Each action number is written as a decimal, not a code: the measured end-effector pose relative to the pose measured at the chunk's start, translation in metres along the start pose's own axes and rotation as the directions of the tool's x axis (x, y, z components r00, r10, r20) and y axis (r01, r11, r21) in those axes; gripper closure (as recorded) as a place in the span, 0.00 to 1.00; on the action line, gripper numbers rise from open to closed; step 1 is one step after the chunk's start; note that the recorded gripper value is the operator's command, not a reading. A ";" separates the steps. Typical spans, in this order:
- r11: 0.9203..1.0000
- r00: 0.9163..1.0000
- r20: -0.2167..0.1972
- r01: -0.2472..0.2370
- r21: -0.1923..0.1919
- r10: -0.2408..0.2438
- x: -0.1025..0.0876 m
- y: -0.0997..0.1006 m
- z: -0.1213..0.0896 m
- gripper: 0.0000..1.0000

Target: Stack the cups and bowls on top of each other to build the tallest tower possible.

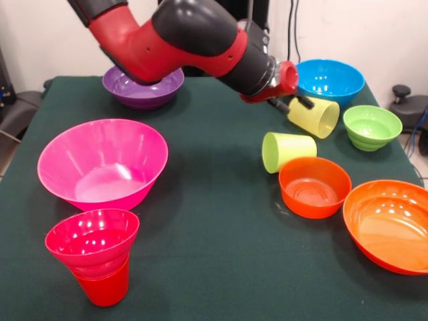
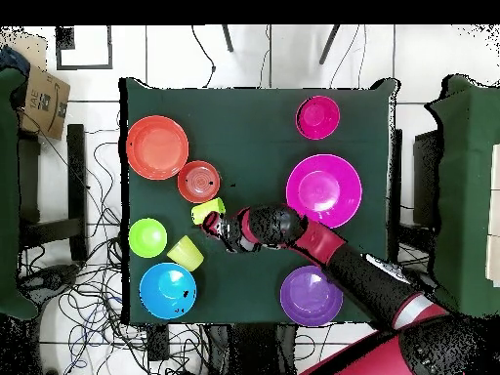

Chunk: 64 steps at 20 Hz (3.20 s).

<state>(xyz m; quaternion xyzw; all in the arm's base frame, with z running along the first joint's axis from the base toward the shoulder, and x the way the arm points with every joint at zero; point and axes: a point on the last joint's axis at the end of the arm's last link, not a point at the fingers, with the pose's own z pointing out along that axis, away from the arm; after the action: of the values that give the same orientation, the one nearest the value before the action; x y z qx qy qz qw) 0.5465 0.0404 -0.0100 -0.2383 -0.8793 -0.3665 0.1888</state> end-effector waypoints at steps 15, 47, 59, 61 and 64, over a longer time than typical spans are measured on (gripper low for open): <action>0.998 0.994 0.097 0.049 0.040 -0.053 -0.051 -0.019 -0.009 0.00; 0.999 0.994 0.090 0.053 0.010 -0.054 -0.052 -0.022 -0.007 0.00; 0.991 0.993 0.061 0.092 0.102 -0.099 -0.044 -0.027 -0.014 0.00; 0.989 0.994 0.051 0.093 0.118 -0.099 -0.043 -0.030 -0.016 0.00; 0.985 0.995 0.035 0.089 0.149 -0.096 -0.042 -0.039 -0.019 0.00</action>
<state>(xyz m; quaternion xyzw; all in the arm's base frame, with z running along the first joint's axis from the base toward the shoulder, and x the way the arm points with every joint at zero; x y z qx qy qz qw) 0.5619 -0.0093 -0.0404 -0.1903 -0.9179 -0.3039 0.1701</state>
